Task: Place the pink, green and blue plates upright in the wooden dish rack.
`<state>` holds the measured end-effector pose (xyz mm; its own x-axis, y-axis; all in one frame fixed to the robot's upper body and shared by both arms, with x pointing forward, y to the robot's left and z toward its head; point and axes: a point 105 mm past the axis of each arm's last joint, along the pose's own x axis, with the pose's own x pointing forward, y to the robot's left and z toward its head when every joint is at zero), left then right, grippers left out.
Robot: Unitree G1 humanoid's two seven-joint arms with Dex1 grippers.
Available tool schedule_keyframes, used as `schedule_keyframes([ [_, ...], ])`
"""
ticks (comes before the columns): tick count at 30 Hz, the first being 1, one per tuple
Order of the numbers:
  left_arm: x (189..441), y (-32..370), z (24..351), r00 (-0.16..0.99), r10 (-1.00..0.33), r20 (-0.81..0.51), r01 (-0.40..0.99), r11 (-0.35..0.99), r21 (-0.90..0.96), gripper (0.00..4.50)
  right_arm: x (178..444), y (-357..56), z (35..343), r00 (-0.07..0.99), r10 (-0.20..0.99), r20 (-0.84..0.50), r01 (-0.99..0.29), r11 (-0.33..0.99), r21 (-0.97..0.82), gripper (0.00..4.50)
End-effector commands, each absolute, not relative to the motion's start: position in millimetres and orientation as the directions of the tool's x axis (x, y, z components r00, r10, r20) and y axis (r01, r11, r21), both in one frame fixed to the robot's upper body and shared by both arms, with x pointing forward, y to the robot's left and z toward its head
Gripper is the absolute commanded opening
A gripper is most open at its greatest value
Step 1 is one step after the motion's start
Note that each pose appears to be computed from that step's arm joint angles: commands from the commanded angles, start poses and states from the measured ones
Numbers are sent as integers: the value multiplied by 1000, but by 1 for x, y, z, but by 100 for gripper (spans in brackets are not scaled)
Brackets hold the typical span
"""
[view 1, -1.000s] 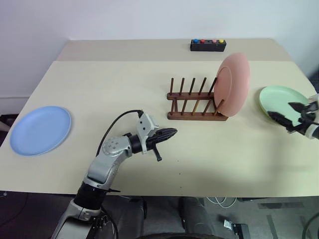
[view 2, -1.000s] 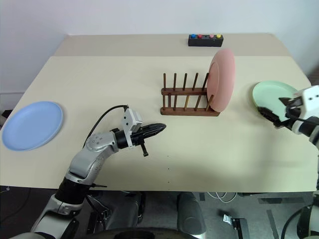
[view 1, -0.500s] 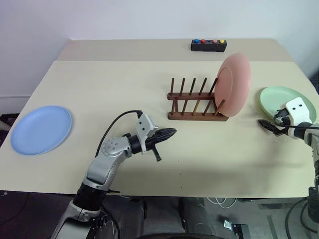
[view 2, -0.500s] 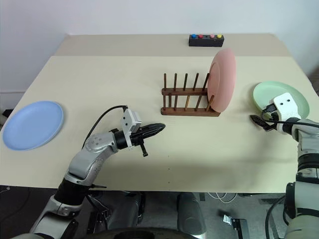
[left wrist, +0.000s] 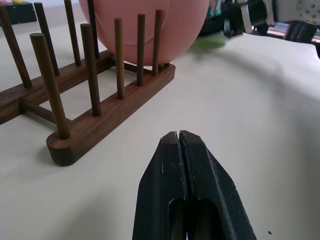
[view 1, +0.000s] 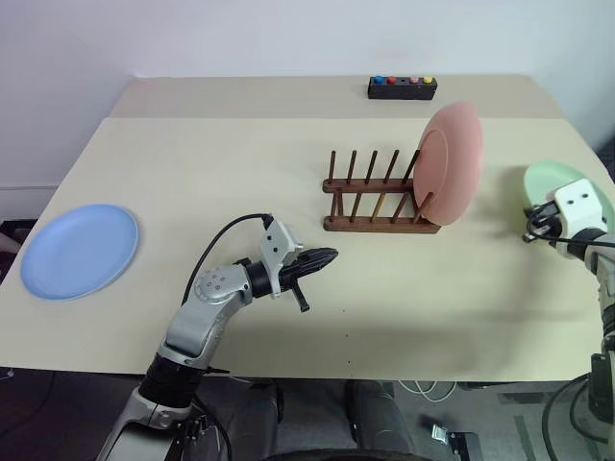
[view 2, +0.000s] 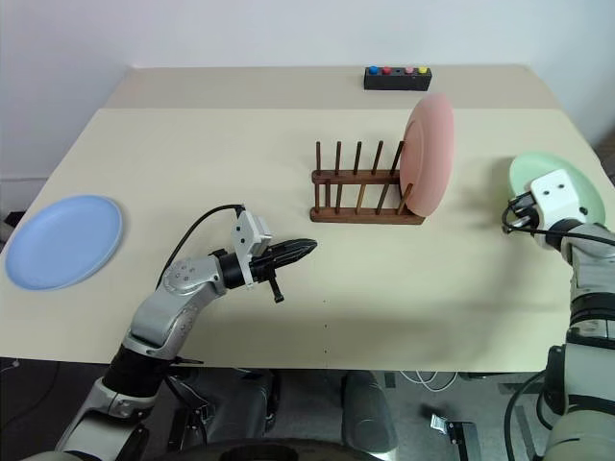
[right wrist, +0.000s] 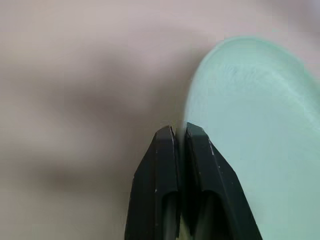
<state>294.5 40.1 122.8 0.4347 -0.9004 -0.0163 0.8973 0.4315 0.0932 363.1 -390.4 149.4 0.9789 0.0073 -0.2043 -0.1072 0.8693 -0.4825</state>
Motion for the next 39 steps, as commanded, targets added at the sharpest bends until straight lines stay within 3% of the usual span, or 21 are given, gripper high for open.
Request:
schedule_keyframes([
  [1, 292, 36, 133, 415, -910, 11, 902, 413, 127, 0, 368, -380, 236, 992, 49, 120, 23, 844, -536, 8],
  [8, 291, 36, 132, 413, -911, 9, 903, 411, 123, 0, 355, -323, 326, 862, 267, 430, 13, 837, -547, 8],
  [11, 291, 37, 132, 415, -910, 7, 902, 413, 124, 0, 331, -265, 373, 669, 495, 555, -185, 834, -519, 8],
  [12, 292, 37, 132, 419, -908, 7, 900, 416, 126, 0, 320, -241, 379, 585, 582, 564, -341, 808, -480, 8],
  [14, 292, 38, 133, 423, -906, 6, 898, 421, 129, 0, 306, -214, 380, 491, 672, 555, -517, 737, -435, 8],
  [18, 292, 40, 132, 432, -902, 4, 894, 429, 128, 0, 281, -165, 370, 309, 792, 527, -759, 539, -364, 8],
  [21, 292, 41, 132, 434, -901, 5, 893, 431, 128, 0, 272, -150, 364, 241, 804, 543, -857, 439, -270, 8],
  [26, 293, 44, 138, 445, -895, 21, 886, 444, 136, 0, 273, -145, 337, 254, 771, 584, -949, 315, -3, 8],
  [39, 293, 52, 142, 461, -887, 18, 875, 458, 154, 0, 306, -176, 292, 534, 599, 597, -845, 407, 347, 8],
])
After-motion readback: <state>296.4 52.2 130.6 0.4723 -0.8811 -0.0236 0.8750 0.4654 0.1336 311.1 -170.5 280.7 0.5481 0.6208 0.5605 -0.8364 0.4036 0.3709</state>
